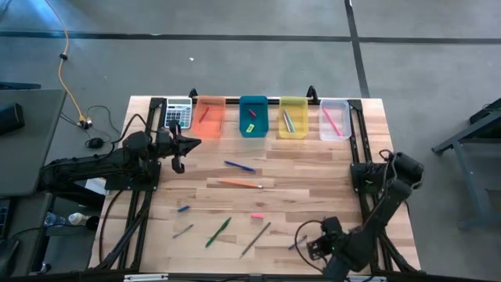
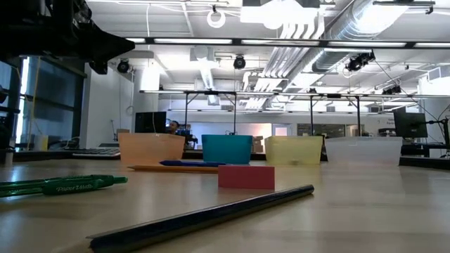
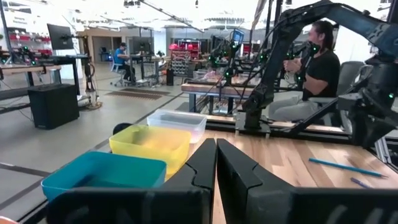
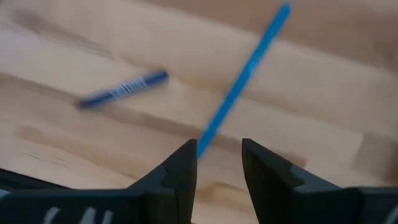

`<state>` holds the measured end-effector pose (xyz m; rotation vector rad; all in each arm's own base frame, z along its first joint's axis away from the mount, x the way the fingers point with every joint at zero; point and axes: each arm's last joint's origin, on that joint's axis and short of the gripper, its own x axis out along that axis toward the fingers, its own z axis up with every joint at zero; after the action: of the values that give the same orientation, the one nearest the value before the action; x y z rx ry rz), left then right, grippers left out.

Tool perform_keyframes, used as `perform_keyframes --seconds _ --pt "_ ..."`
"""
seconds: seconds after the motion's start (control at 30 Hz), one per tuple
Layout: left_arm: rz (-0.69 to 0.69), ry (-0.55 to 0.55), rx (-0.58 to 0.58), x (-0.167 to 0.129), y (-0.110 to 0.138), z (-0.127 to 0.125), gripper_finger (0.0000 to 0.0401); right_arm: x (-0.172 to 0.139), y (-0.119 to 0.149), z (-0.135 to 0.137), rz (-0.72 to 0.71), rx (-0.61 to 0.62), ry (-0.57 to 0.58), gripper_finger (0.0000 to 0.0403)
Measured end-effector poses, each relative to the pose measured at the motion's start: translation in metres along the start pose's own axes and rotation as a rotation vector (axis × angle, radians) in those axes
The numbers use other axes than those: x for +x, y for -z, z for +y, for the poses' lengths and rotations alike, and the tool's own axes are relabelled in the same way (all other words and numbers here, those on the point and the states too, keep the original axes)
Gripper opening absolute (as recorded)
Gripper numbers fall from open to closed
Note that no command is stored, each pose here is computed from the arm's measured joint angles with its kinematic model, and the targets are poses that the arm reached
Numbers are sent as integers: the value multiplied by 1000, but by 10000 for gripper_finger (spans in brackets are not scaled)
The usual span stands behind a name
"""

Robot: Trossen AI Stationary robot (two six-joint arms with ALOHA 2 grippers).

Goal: Sort crayons/erasers/pens/pencils in bins
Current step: Put the blue pencil into the transparent bin

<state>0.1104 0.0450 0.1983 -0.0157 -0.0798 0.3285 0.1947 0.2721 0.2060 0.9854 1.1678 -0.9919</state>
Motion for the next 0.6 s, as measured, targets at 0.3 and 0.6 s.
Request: perform_keyframes --seconds 0.3,0.6 --pt "38 -2 -48 0 4 0 3 28 8 8 -12 8 55 126" --pt "69 -4 -73 0 7 0 3 54 9 14 -61 7 114 126"
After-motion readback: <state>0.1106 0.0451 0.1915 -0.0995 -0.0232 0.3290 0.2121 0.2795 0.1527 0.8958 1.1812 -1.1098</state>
